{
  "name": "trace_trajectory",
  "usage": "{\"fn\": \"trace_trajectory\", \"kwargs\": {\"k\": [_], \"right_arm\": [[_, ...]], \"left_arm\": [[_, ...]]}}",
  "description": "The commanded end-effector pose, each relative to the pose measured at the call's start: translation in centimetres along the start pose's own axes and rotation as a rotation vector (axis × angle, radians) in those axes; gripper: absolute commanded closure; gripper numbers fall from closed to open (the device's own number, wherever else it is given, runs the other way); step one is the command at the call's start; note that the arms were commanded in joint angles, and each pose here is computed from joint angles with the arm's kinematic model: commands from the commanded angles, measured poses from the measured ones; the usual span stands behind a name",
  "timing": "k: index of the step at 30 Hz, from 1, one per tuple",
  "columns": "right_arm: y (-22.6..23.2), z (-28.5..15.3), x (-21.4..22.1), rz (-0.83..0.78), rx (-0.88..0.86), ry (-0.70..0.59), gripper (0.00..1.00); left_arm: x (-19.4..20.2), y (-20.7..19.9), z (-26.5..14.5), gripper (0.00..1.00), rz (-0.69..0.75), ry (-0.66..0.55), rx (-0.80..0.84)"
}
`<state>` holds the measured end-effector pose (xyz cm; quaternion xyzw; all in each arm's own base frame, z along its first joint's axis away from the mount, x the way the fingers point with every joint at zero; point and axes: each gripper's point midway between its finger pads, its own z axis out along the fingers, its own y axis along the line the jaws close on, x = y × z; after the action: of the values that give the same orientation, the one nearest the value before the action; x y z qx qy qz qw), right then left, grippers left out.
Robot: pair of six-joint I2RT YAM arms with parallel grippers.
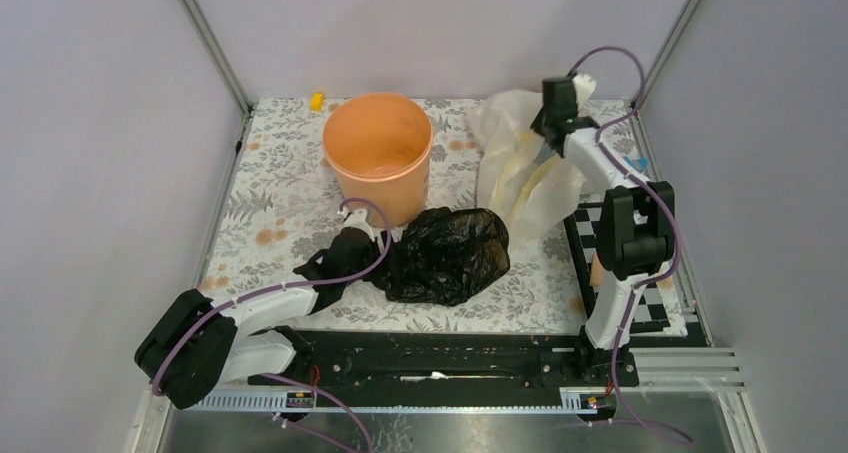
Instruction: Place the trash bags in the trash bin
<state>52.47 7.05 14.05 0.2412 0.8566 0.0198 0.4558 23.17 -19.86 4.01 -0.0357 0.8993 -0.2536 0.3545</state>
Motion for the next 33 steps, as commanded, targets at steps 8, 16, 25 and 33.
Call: {"fn": "trace_trajectory", "kwargs": {"k": [8,16,25,33], "right_arm": [[3.9,-8.7,-3.4,-0.139,-0.392,0.085,0.28],[5.5,-20.2,4.1,-0.227,-0.815,0.209,0.15],[2.5,-24.3,10.9,-0.202,-0.949,0.241,0.12],[-0.2,-21.1,14.4,-0.154,-0.809,0.281,0.16]], "left_arm": [[-2.8,-2.4,-0.9,0.25,0.062,-0.069,0.084],[-5.2,-4.6,-3.4,0.29,0.112,-0.14,0.161],[-5.9,-3.7,-3.9,0.35,0.118,-0.173,0.111],[-5.6,-1.7,-3.3,0.42,0.075,-0.206,0.037]]}}
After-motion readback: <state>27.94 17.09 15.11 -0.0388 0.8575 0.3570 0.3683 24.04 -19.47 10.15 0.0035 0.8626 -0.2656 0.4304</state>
